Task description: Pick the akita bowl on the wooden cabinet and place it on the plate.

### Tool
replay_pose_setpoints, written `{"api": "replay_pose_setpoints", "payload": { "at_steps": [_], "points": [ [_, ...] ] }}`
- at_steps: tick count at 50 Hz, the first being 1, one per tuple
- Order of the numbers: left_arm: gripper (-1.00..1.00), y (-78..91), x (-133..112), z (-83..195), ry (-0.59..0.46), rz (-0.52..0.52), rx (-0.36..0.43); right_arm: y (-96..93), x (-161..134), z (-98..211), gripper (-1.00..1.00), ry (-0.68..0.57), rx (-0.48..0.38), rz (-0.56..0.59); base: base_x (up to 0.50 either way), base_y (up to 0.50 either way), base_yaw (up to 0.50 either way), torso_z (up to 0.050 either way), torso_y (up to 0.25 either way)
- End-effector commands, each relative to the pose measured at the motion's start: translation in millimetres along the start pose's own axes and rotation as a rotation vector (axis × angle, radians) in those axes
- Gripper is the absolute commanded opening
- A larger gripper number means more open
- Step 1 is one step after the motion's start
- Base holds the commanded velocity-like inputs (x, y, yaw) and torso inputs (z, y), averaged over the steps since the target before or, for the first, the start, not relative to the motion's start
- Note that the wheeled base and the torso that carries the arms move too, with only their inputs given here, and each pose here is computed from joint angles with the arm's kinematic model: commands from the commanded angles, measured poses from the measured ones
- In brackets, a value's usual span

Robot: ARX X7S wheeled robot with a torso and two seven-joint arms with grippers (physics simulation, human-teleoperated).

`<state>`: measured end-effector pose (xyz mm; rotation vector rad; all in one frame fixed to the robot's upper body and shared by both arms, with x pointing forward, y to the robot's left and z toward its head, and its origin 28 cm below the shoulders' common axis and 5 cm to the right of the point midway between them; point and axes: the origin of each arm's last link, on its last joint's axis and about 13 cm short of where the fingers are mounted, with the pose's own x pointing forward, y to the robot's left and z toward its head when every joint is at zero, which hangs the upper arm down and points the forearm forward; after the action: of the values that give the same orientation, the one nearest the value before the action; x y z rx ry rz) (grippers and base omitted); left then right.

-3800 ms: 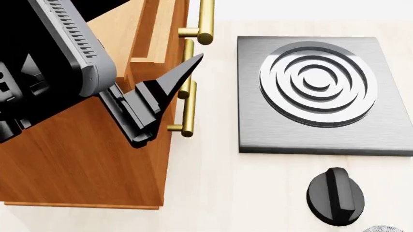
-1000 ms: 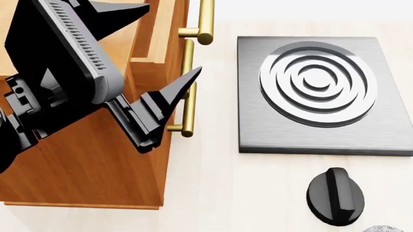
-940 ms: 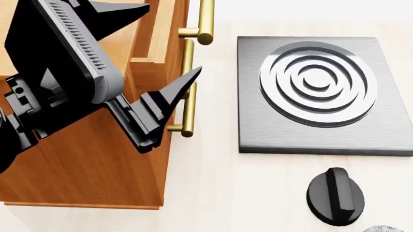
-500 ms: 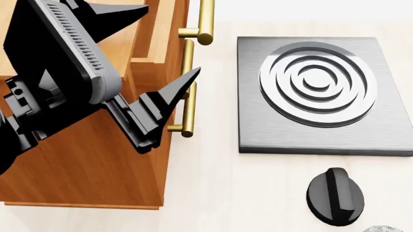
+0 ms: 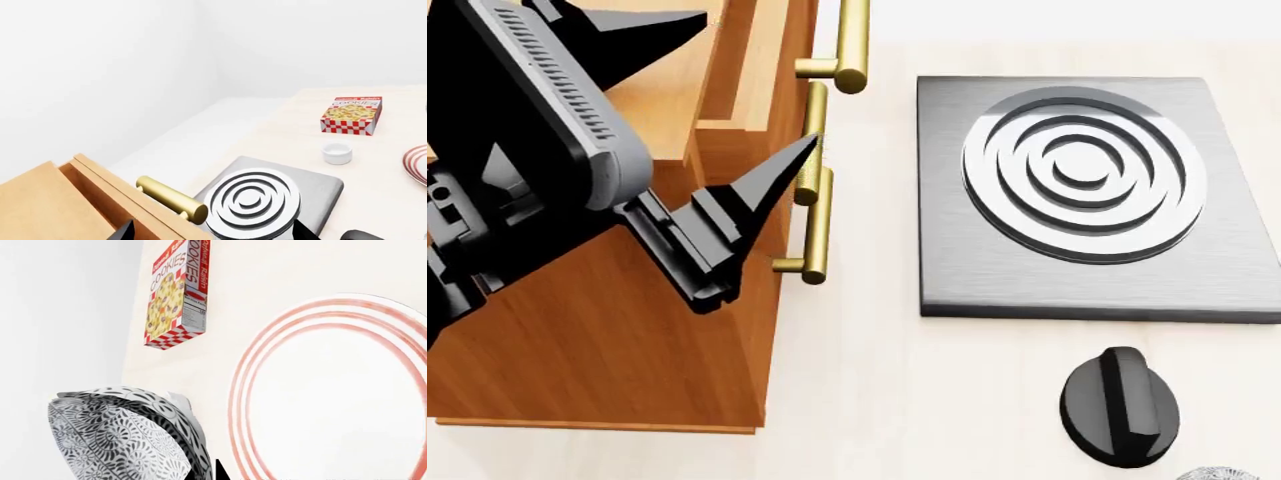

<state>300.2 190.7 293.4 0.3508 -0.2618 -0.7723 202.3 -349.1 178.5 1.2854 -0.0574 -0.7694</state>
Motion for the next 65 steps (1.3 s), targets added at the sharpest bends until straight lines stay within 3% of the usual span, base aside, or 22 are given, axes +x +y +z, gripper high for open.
{"api": "replay_pose_setpoints", "payload": {
  "at_steps": [1, 22, 65],
  "points": [
    [1.0, 3.6, -3.5, -5.4, 0.024, 0.032, 0.001, -10.6, 5.5, -3.7, -1.0, -0.001, 0.009, -0.015, 0.0, 0.0, 0.0, 0.0, 0.0],
    [1.0, 3.2, -0.7, -12.3, 0.036, 0.03, -0.008, -28.9, 17.7, -6.5, -1.0, 0.003, 0.017, -0.069, 0.0, 0.0, 0.0, 0.0, -0.002],
    [1.0, 3.2, 1.2, -20.7, 0.048, 0.03, -0.021, -38.2, 27.4, -15.7, -1.0, 0.02, 0.023, -0.133, 0.0, 0.0, 0.0, 0.0, -0.004]
  ]
}}
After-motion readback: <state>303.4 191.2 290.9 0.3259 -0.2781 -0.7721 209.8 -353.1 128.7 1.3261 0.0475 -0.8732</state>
